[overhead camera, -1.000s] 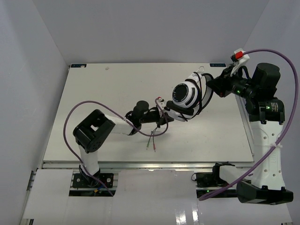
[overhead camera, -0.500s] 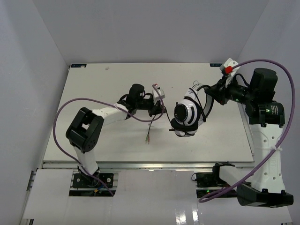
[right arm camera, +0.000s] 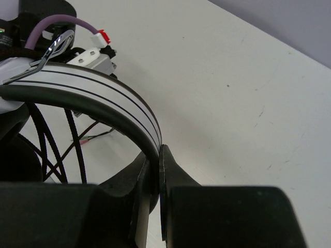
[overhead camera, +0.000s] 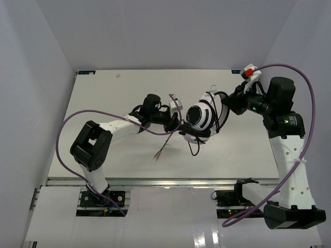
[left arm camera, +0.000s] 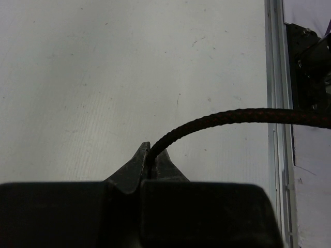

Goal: Wrap the headphones

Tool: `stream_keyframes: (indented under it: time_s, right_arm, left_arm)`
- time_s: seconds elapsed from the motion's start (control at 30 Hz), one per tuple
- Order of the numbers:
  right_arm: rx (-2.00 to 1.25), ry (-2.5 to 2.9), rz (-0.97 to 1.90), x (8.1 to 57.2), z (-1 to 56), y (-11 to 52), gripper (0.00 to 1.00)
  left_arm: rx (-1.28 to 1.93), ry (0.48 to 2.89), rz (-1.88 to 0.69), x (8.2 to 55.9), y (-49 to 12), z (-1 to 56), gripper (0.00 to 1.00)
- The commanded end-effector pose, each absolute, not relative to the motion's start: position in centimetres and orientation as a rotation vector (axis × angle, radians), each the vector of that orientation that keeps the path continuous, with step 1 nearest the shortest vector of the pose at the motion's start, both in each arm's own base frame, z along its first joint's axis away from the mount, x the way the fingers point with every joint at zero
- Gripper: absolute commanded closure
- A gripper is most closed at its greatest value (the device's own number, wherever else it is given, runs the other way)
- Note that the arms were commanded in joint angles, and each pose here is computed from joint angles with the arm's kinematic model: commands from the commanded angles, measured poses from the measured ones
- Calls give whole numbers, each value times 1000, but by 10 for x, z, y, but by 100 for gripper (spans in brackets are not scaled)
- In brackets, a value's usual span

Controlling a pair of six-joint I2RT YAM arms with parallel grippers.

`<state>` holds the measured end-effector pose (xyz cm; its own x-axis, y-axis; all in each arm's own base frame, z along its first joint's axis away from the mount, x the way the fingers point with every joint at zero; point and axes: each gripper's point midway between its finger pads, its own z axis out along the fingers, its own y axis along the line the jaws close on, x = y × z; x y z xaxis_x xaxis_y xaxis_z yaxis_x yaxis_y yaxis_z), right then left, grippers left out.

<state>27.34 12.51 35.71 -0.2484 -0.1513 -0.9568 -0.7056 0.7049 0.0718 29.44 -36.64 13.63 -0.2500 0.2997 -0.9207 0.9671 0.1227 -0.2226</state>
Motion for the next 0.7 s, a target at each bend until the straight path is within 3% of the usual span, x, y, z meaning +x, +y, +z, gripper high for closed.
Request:
stream_keyframes:
  time_s: [0.0,0.4,0.67]
  right_arm:
    - [-529,1741,663,288,388,128,92]
    - [-230,1902,621,330,356,102,92]
    - [-40,1957,475,357,341,60,92]
  left_arm:
    - [1246,1546,-1179,282,-363,187,100]
    - [1065,1641,-1222,262,-346,219,100]
    - [1047,1746,-1370,211,-323,254,100]
